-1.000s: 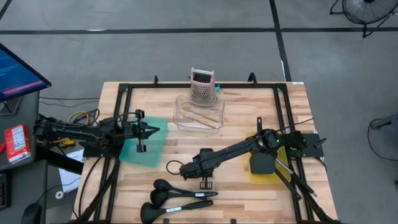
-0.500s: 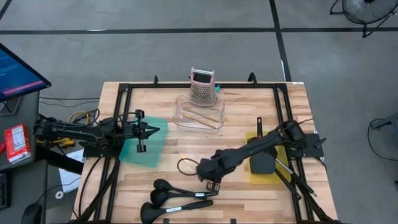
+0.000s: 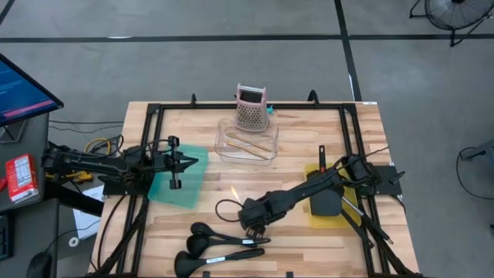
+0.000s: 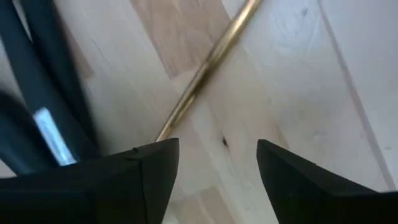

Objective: Pick & Place Kitchen Items
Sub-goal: Put the gold knife into the transparent bin

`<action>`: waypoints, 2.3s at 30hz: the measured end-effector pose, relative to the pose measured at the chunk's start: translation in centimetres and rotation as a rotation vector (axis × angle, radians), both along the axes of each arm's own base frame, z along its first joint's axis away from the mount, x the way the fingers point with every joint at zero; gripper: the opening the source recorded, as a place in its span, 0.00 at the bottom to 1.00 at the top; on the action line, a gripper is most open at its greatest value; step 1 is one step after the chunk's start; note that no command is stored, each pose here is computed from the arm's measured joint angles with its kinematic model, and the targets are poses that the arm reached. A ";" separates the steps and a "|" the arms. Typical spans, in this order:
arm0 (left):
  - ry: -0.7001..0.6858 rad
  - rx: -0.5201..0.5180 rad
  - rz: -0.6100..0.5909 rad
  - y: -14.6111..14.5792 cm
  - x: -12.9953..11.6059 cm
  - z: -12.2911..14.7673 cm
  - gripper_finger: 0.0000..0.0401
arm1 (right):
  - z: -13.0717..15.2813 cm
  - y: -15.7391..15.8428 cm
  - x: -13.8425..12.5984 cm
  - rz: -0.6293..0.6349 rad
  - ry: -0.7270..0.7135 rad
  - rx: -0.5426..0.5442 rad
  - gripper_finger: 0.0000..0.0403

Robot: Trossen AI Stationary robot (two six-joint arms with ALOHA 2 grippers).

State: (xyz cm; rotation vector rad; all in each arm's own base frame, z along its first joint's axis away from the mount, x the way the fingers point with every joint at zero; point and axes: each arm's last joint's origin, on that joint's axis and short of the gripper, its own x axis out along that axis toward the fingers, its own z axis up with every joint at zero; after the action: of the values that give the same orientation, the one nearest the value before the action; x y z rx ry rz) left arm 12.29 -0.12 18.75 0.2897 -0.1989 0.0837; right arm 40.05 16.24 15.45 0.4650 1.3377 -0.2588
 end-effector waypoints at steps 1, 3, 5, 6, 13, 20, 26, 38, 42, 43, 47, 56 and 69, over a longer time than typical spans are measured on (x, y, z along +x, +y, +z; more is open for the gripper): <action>0.000 0.000 0.000 0.0 0.0 0.0 0.00 | 0.2 0.0 0.2 -0.012 -0.013 -0.003 0.52; 0.000 0.000 0.000 0.0 0.0 0.0 0.00 | 0.5 0.1 0.5 -0.038 -0.047 -0.012 0.51; 0.000 0.000 0.000 0.0 0.0 0.0 0.00 | 0.7 0.1 0.6 -0.051 -0.054 -0.017 0.50; 0.000 0.000 0.000 0.0 0.0 0.0 0.00 | 0.9 0.1 0.7 -0.055 -0.061 -0.016 0.50; 0.000 0.000 0.000 0.0 0.0 0.0 0.00 | 0.2 0.4 1.4 -0.075 -0.107 0.010 0.45; 0.001 0.000 0.000 0.0 0.0 0.0 0.00 | 3.2 1.4 2.8 -0.029 -0.244 -0.024 0.26; 0.000 0.000 0.000 0.0 0.0 0.0 0.00 | 3.3 2.0 3.8 0.075 -0.277 0.022 0.03; 0.000 0.000 0.000 0.0 0.0 0.0 0.00 | -0.6 2.3 3.0 0.121 -0.072 0.028 0.01; 0.000 0.000 0.000 0.0 0.0 0.0 0.00 | -1.0 2.0 1.8 0.121 0.050 -0.033 0.01; 0.001 0.000 0.000 0.0 0.0 0.0 0.00 | -1.0 2.0 1.6 0.120 0.070 -0.043 0.00; 0.000 0.000 0.000 0.0 0.0 0.0 0.00 | -0.3 2.2 1.5 0.131 0.045 -0.039 0.00; 0.000 0.000 0.000 0.0 0.0 0.0 0.00 | 1.8 2.3 4.9 0.114 -0.257 0.017 0.00; 0.000 0.000 0.000 0.0 0.0 0.0 0.00 | -1.4 1.8 3.4 0.157 -0.003 -0.030 0.00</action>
State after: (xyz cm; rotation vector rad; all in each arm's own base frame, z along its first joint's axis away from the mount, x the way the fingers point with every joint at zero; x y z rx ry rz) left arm 12.29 -0.12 18.74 0.2897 -0.1985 0.0837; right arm 43.45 18.03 14.02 0.3331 1.3577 -0.1482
